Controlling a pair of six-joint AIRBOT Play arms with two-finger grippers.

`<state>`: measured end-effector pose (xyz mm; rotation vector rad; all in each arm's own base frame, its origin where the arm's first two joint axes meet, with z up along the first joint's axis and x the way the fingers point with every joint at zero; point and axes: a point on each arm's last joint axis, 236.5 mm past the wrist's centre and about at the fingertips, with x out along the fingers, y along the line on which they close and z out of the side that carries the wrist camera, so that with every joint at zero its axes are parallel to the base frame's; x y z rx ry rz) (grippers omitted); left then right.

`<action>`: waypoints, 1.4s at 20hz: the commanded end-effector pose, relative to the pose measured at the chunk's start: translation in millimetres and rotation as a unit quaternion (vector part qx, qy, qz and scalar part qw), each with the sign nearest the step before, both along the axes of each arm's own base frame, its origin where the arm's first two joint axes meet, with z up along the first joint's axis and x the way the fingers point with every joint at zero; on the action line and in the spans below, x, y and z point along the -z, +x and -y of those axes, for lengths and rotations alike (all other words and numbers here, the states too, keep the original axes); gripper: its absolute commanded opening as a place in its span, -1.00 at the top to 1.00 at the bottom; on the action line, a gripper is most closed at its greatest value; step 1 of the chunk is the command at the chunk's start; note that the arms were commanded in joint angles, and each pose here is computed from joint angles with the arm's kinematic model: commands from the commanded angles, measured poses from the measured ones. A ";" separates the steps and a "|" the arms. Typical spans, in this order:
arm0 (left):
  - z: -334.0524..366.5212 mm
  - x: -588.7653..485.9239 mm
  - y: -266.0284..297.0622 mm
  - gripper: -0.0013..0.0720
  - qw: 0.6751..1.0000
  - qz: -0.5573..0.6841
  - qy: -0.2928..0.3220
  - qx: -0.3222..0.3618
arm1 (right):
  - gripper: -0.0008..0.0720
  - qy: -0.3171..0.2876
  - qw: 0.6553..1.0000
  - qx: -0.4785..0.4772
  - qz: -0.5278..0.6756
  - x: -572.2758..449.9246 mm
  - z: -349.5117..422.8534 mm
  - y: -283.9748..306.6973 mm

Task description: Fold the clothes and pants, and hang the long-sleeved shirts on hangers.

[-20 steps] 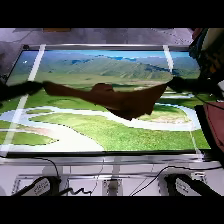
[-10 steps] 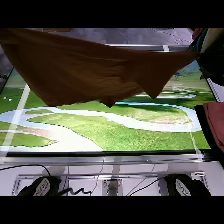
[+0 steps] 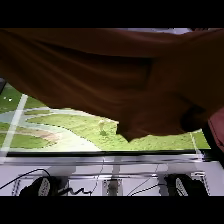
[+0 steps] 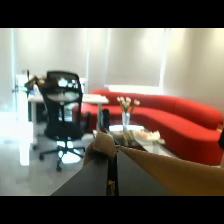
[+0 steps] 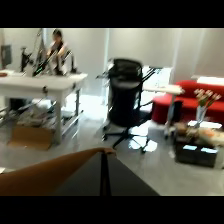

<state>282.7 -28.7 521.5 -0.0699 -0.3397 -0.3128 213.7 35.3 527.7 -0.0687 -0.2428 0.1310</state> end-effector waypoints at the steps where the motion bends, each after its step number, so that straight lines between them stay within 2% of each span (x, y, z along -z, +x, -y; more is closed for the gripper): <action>1: -6.5 -8.3 -13.6 0.92 0.999 0.014 0.005 -0.038 | 0.95 0.004 0.999 0.020 0.028 -21.2 12.0 9.4; 3: -31.1 22.7 10.2 0.92 0.995 -0.060 -0.028 -0.068 | 0.95 0.027 0.998 0.012 -0.051 16.1 20.3 67.0; 5: -54.9 85.4 44.9 0.92 0.978 -0.184 -0.054 -0.084 | 0.95 0.054 0.985 -0.004 -0.163 79.1 26.5 135.6; 7: -54.0 177.2 80.1 0.92 0.939 -0.335 -0.075 -0.033 | 0.95 0.081 0.955 -0.031 -0.283 158.7 25.3 197.2; 10: -28.0 310.2 128.1 0.92 0.860 -0.498 -0.103 0.054 | 0.95 0.134 0.900 -0.066 -0.409 271.4 21.7 271.3; 11: -17.7 347.3 145.8 0.92 0.845 -0.522 -0.084 0.075 | 0.94 0.151 0.887 -0.070 -0.431 301.2 21.0 290.7; 13: 1.5 410.5 188.7 0.92 0.837 -0.536 -0.045 0.101 | 0.94 0.166 0.872 -0.066 -0.456 353.1 18.8 325.4; 16: -4.5 458.0 252.6 0.92 0.855 -0.509 -0.091 0.049 | 0.94 0.171 0.872 -0.057 -0.455 400.9 5.3 364.9; 18: -27.0 468.7 281.2 0.92 0.868 -0.480 -0.126 -0.007 | 0.94 0.161 0.879 -0.047 -0.445 420.6 -2.2 383.4; 21: -53.6 469.4 295.5 0.92 0.881 -0.452 -0.130 -0.059 | 0.94 0.131 0.876 -0.035 -0.462 454.6 -5.9 390.6; 24: -53.8 491.4 286.7 0.92 0.874 -0.479 -0.062 -0.057 | 0.94 0.113 0.841 -0.042 -0.528 500.0 -11.0 372.1; 28: -45.8 547.6 252.4 0.92 0.825 -0.564 0.039 -0.018 | 0.94 0.109 0.781 -0.058 -0.613 552.2 -21.3 330.4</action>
